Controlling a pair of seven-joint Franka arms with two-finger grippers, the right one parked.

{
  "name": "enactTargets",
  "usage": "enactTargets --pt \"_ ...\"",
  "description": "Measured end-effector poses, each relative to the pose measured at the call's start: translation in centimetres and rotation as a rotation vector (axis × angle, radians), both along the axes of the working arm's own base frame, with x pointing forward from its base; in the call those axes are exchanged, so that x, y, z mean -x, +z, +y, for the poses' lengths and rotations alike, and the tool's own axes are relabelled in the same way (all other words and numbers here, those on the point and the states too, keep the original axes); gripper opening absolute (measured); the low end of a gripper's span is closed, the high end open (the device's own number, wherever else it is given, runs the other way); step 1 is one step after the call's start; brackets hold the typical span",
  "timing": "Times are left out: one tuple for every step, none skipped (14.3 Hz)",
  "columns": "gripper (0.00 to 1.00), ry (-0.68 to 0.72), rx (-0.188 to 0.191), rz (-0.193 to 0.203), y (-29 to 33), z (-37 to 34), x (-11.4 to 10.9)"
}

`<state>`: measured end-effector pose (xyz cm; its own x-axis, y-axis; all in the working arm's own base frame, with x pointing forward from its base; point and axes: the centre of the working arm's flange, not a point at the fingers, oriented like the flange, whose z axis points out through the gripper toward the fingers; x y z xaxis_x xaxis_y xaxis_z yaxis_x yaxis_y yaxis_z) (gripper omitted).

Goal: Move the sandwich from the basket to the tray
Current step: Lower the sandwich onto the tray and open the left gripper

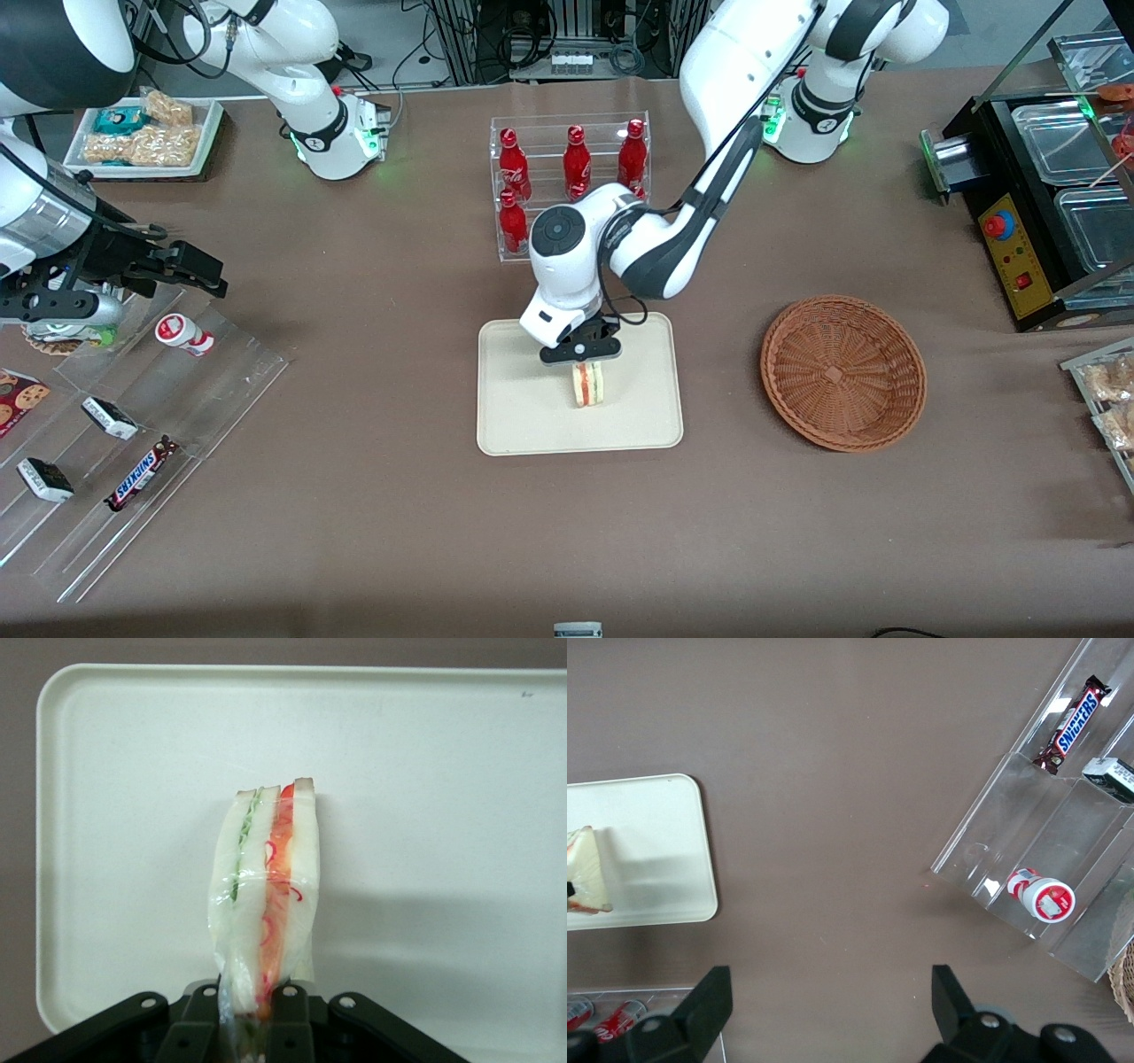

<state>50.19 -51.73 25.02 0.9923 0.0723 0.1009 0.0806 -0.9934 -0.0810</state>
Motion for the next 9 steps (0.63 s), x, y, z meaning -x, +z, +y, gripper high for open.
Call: enactTargets --pt "0.15 -0.009 -0.009 -0.001 -0.6 -0.1 0.1" --pt "0.18 -0.012 -0.012 -0.001 -0.7 -0.1 0.1" --pt "0.19 -0.015 -0.011 -0.005 -0.6 -0.2 0.0" --pt "0.25 -0.018 -0.009 -0.012 -0.3 -0.2 -0.1" --pt "0.35 -0.017 -0.005 -0.020 0.1 -0.3 -0.3" --pt "0.44 -0.014 0.002 -0.030 0.7 -0.3 -0.7" --pt "0.56 -0.009 0.012 -0.044 1.8 -0.2 -1.2" --pt "0.64 0.002 0.022 -0.059 3.3 0.1 -1.8" --pt "0.76 0.022 0.024 -0.069 5.2 1.0 -2.7"
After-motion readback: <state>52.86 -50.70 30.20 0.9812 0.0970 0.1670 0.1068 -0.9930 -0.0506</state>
